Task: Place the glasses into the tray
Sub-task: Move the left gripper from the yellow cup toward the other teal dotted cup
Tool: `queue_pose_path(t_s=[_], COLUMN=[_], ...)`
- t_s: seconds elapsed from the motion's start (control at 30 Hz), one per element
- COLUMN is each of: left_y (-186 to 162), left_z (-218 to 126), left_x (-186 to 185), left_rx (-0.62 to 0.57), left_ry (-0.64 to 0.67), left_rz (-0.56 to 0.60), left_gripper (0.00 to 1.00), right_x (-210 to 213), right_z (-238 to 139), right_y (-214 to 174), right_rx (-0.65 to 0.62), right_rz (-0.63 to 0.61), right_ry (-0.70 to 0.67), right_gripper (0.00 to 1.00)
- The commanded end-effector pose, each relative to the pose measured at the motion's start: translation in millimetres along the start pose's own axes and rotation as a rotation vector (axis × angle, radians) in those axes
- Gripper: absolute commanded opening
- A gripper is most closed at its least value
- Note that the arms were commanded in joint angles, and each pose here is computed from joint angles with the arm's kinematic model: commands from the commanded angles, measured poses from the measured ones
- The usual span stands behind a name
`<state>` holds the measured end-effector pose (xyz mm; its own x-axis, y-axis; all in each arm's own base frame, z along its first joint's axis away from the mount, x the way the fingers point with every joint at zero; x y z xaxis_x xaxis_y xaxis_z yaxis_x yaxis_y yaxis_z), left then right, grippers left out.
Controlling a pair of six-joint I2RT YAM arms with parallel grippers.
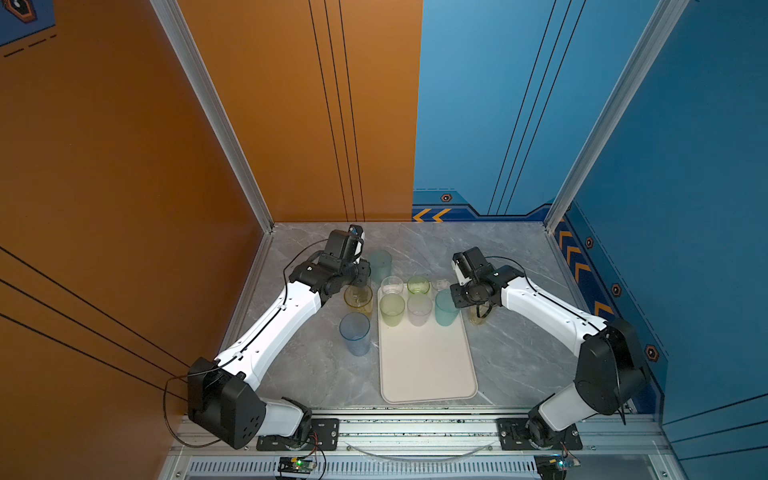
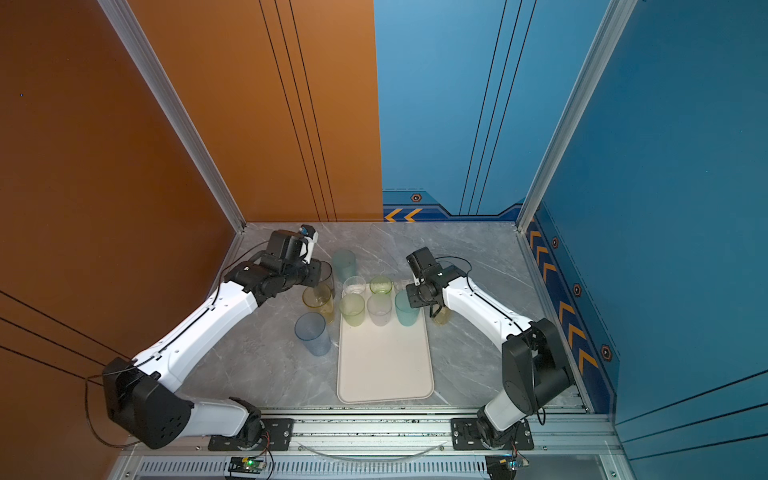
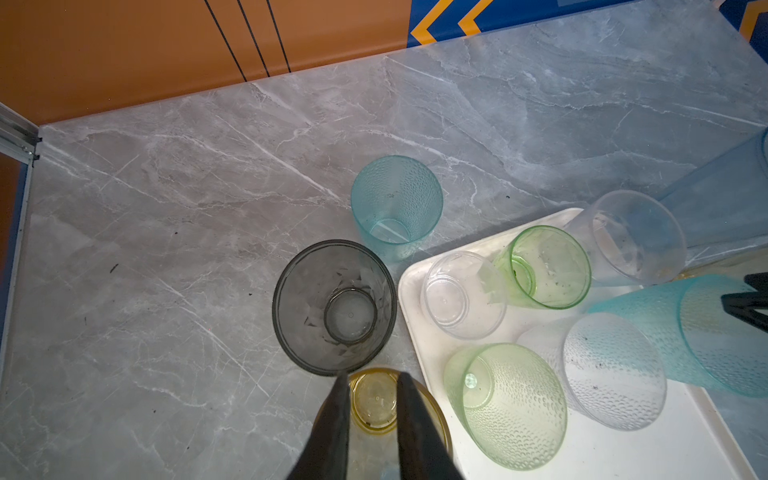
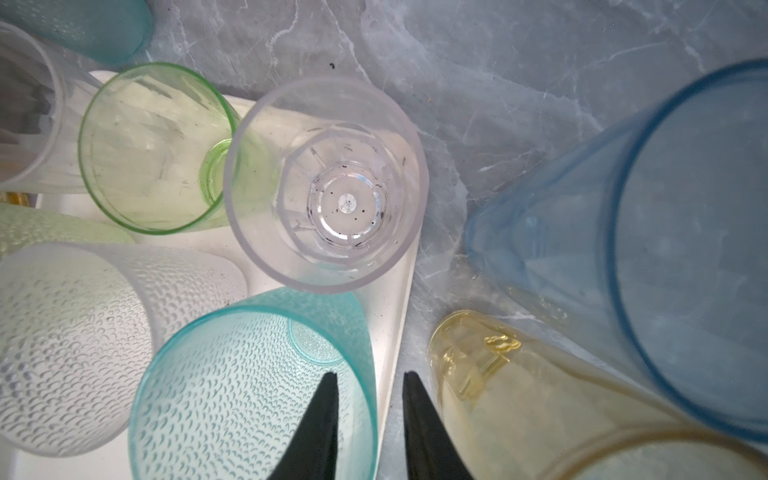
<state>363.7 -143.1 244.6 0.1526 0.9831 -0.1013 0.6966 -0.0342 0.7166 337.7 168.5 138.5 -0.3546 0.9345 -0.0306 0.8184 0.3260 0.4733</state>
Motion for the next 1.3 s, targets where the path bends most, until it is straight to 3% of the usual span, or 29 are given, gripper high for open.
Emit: queue_pose_path(t_s=[0.0, 0.43, 0.9, 1.27], left_y=[10.3, 41.2, 49.7, 40.7], left_z=[-4.5, 17.0, 92.5, 126.7], left_x=[-3.3, -6.7, -4.6, 2.8], left_rx=[-0.013, 0.001, 0.208, 0.305], left_ry=[0.010, -0.008, -0.109, -0.082], left_rz=[0.029, 0.055, 0.007, 0.024], left_gripper=[0.22, 0.22, 0.26, 0.25], right_x=[-3.5, 22.6, 36.5, 33.3], right_z=[-19.9, -77.2, -65.5, -59.3], right_y=[6.9, 40.3, 44.2, 43.8], right_rx=[-0.062, -0.262, -0.242, -0.229], right_rz=[0.017, -0.002, -0.054, -0.060], right_ry=[0.002, 0.145, 0.158, 0.154], right_gripper=[0.34, 0.41, 0.43, 0.43])
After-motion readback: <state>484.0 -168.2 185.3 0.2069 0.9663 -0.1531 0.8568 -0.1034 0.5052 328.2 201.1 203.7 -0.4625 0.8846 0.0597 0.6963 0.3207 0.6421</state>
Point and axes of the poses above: each gripper's point midway between its finger pads, its own z axis out along the fingers, its own x axis along the line the jaws close on, y = z × x, the point moved 1 cm from there along -z, back along the fingers, and after that the axes turned 7 degrees about -z, right-handed, at the moved point
